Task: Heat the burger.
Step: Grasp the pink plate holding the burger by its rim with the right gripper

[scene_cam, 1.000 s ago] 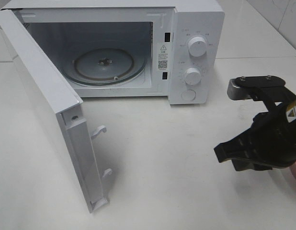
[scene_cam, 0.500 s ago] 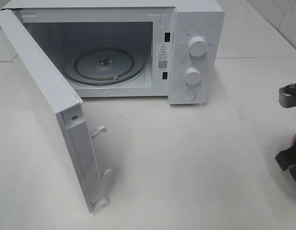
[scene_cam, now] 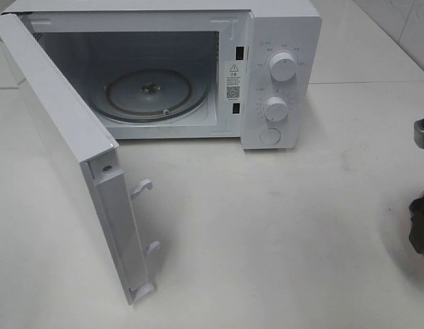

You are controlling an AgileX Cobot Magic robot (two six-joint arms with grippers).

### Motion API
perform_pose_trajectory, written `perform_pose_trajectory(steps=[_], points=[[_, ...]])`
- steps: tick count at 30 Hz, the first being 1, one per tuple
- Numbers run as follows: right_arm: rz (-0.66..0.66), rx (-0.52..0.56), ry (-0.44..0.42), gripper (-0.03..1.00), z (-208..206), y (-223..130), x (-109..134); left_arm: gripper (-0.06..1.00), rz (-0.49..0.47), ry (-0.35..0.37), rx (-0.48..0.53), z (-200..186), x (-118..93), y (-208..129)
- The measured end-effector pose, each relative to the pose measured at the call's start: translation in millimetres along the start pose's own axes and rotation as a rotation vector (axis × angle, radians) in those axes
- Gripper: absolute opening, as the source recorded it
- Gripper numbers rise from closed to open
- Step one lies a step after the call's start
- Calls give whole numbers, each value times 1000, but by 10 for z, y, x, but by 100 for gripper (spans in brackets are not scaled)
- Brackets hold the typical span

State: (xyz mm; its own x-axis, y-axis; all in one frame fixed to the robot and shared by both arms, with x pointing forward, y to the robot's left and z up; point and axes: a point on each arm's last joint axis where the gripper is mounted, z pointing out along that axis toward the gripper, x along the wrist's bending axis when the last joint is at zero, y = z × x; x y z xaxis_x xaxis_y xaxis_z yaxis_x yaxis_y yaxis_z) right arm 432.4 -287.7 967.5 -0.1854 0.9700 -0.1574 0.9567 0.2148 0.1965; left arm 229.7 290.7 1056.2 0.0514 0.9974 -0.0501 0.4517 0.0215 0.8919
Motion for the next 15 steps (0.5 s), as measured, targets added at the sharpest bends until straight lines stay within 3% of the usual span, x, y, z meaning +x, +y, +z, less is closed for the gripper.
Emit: perform_pose_trajectory(steps=[15], points=[[-28, 109, -2, 94, 401, 311, -22, 93, 0, 0, 0, 0, 0, 0]])
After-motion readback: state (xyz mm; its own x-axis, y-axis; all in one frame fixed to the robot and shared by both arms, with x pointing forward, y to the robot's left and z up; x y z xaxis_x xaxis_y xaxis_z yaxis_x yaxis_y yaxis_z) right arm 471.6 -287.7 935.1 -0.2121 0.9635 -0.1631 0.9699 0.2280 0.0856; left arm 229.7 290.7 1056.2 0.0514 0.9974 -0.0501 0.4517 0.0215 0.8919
